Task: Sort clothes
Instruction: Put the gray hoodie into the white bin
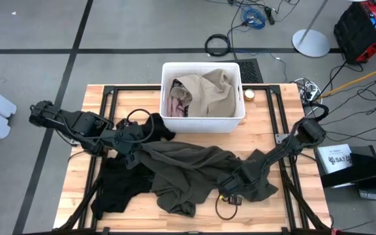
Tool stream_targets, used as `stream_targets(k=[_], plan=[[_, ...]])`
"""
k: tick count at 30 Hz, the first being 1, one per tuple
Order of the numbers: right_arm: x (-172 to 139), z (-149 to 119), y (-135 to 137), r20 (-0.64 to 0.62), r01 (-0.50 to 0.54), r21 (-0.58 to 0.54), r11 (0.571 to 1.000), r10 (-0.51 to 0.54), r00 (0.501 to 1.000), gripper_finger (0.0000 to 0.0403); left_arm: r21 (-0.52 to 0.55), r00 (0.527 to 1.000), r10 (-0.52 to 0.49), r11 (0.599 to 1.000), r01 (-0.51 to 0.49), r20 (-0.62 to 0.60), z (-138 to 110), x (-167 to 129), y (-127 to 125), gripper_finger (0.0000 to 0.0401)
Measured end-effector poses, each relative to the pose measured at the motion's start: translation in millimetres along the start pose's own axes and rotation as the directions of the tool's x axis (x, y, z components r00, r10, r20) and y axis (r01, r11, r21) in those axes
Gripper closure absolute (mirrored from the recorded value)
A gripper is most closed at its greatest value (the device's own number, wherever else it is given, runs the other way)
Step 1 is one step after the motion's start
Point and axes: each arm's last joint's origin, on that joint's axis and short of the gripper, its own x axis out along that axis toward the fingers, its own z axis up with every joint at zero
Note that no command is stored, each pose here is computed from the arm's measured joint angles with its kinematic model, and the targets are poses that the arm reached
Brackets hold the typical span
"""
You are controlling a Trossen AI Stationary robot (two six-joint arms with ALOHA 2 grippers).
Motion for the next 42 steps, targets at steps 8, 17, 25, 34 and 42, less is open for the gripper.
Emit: stream_targets(k=[8, 17, 25, 34, 42], plan=[[-43.3, -13.6, 14.9, 0.142, -0.143, 0.014, 0.99, 0.14, 0.98, 0.04, 0.006, 1.0, -0.009, 1.0, 0.009, 0.005, 0.7, 0.0, -0.6, 0.0386], [-181.2, -55.3, 40.9, 0.433, -0.11, -0.054, 0.992, 0.123, 0.893, 0.0402, 0.002, 0.999, -0.047, 0.999, 0.047, -0.015, 0.6, 0.0, -2.1, 0.0386], [-246.8, -123.9, 31.1, 0.521, 0.024, 0.104, 0.994, -0.075, 0.85, 0.0403, 0.0, 0.993, -0.1, 0.995, 0.1, -0.06, -0.7, -0.2, -3.7, 0.0386], [-273.4, -150.5, 31.6, 0.753, -0.006, 0.066, 0.998, -0.046, 0.657, 0.0403, 0.0, 0.989, -0.112, 0.994, 0.113, -0.097, -2.8, -0.3, -3.1, 0.0386], [-272.6, -151.3, 31.9, 0.734, -0.002, 0.059, 0.998, -0.042, 0.678, 0.0403, -0.063, 0.953, -0.006, 0.998, -0.014, -0.303, -19.3, -0.4, 7.7, 0.0386]])
